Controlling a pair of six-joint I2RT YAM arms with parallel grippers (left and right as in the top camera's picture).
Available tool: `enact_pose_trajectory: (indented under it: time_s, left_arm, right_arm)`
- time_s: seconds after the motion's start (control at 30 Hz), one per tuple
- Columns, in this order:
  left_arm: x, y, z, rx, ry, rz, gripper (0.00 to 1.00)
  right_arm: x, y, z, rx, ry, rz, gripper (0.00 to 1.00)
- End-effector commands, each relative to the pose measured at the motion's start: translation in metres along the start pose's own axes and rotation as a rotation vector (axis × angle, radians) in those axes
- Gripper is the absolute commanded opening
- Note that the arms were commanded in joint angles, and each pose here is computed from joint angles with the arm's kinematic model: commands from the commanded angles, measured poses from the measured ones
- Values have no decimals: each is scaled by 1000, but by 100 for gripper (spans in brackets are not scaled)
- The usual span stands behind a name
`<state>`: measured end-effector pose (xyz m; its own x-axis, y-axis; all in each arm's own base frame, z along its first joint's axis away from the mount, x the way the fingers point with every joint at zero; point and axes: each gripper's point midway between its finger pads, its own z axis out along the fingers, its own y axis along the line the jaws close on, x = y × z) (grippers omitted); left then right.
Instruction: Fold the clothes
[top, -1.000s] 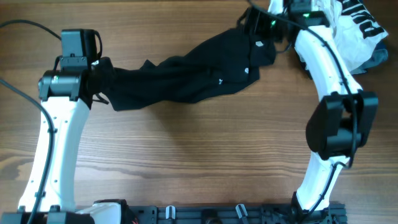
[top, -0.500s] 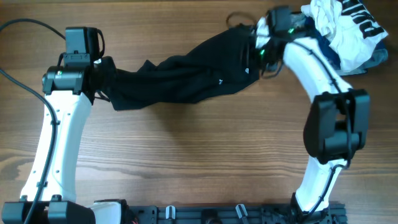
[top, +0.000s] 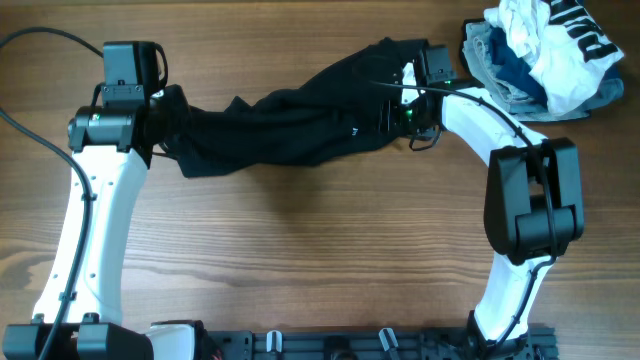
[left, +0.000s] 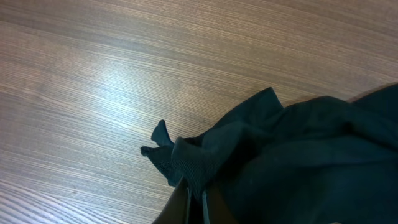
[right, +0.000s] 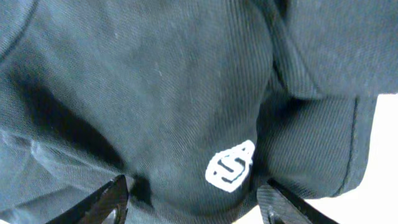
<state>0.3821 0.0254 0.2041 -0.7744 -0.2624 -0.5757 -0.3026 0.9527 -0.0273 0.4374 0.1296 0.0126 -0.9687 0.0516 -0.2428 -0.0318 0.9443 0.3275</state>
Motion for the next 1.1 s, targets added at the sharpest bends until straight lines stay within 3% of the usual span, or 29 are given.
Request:
enact_pose_trajectory:
  time_s: [0.0,0.37,0.83,1.07]
  left_arm:
    - [-3,0,1,8,-6,-19,4]
    - [-3,0,1,8,-6,-19,4]
    - [-2,0,1,6,-2,-18,4]
    - [-2,0,1,6,-1,-18,4]
  right_arm:
    - [-6,-1,-4,10,-27,2,61]
    - [-17,9,-53,37,-100,-47,61]
    - [-14,0,-9,45,-67,-88,62]
    - [-18,-2,2,42,-77,-90,56]
